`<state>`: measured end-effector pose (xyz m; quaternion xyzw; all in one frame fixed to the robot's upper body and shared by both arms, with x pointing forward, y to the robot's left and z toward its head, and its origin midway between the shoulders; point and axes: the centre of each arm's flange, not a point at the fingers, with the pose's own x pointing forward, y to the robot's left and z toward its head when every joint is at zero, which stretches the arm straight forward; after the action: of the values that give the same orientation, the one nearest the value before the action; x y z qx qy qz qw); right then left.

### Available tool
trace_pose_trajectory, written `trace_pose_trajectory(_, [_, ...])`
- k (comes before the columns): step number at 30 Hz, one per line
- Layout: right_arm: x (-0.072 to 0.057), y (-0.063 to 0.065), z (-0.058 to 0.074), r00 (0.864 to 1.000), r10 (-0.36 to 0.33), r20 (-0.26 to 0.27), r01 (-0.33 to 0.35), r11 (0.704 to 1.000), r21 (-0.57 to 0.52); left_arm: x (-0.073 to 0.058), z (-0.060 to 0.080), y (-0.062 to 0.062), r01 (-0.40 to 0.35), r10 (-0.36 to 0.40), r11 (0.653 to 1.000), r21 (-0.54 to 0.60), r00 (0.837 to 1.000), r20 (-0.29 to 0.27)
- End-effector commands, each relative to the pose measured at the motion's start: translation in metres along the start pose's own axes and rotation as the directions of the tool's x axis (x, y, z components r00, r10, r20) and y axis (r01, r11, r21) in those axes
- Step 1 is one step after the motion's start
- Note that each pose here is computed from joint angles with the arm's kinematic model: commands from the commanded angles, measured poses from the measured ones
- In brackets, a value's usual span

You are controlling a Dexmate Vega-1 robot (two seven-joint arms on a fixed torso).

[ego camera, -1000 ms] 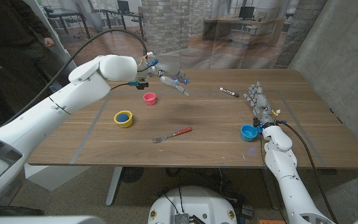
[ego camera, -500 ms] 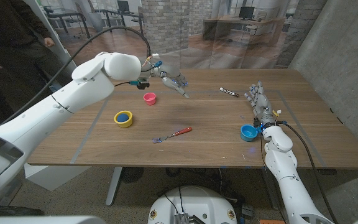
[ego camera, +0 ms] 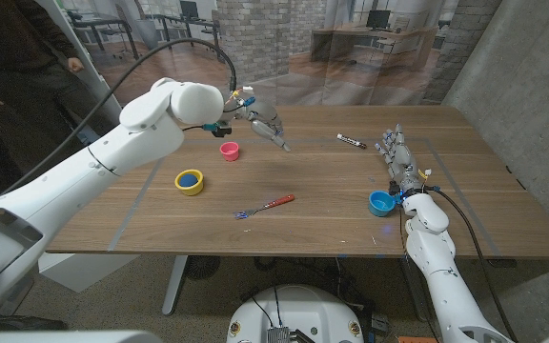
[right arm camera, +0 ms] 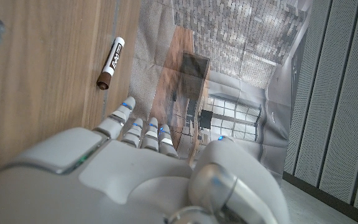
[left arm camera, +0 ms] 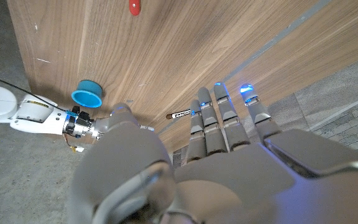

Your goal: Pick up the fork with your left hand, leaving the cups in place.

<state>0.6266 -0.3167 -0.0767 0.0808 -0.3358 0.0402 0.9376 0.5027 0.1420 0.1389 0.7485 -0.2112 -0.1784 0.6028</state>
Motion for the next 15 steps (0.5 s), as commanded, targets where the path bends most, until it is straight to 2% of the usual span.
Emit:
trace_pose_trajectory(1, [0.001, -0.004, -0.001, 1.0, -0.001, 0.005, 0.001, 1.0, 0.003, 0.007, 0.003, -0.001, 0.043, -0.041, 0.999, 0.024, 0.996, -0.073])
trace_pose_trajectory(15, [-0.002, -0.007, -0.001, 1.0, -0.006, 0.015, 0.006, 1.0, 0.01, 0.019, 0.011, -0.001, 0.157, -0.155, 0.987, 0.039, 0.987, -0.048])
